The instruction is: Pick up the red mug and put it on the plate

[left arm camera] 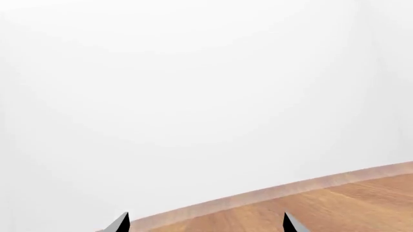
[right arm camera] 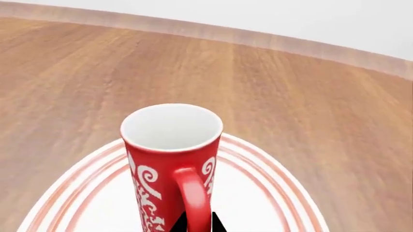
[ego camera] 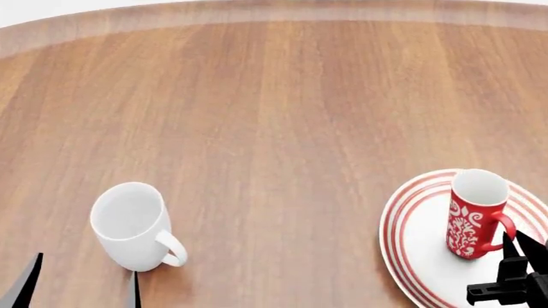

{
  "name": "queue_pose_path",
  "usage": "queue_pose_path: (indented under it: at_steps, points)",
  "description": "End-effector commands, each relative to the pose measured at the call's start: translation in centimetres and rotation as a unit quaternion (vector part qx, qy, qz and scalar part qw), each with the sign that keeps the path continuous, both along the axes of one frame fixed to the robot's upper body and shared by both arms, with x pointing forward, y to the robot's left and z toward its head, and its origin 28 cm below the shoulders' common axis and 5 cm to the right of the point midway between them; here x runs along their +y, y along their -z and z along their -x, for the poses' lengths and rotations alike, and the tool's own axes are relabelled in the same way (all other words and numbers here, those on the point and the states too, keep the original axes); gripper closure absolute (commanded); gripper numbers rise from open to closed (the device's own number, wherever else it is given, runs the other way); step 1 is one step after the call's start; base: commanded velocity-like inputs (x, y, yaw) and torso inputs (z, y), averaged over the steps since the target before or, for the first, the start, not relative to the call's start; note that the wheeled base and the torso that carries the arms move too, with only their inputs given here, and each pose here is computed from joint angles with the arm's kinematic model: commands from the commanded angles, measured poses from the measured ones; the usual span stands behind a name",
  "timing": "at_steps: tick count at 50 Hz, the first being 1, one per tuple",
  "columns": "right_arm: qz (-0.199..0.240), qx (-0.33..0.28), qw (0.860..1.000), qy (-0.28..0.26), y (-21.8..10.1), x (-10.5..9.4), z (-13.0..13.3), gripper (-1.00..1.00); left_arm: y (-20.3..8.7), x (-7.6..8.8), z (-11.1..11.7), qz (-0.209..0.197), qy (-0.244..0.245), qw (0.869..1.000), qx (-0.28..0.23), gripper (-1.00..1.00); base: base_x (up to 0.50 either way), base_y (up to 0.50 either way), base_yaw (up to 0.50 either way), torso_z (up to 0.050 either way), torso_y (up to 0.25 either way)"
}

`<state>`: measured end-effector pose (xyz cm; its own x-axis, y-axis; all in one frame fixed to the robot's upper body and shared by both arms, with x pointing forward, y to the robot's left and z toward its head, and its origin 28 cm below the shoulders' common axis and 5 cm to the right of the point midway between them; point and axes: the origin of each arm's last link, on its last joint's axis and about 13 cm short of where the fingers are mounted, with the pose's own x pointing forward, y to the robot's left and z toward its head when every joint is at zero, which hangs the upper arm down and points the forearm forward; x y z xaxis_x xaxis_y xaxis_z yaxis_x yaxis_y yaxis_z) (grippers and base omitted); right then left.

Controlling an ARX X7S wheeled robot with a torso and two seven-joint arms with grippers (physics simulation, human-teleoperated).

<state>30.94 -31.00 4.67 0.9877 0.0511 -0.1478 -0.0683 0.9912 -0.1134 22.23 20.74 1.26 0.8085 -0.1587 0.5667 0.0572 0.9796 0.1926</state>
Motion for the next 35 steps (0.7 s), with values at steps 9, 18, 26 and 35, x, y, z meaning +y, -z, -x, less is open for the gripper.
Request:
queue_pose_path:
  at_steps: [9,18,26,35]
  points:
    - [0.0,0.008,1.0,0.003,0.3,0.0,0.3,-1.0,0.0,0.0,0.0,0.0,0.0,1.0,0.0,-1.0,0.0,0.0,0.0,0.0,0.0]
    - [-0.005,0.02,1.0,0.007,1.0,0.0,0.7,-1.0,0.0,0.0,0.0,-0.001,0.005,1.0,0.001,-1.0,0.0,0.0,0.0,0.0,0.0]
    - [-0.008,0.022,1.0,0.015,1.0,-0.2,0.9,-1.0,0.0,0.0,0.0,-0.001,0.005,1.0,0.002,-1.0,0.0,0.0,0.0,0.0,0.0]
    - [-0.001,-0.014,1.0,-0.019,-0.1,-0.3,0.2,-1.0,0.0,0.0,0.0,0.001,0.002,1.0,0.002,-1.0,0.0,0.0,0.0,0.0,0.0]
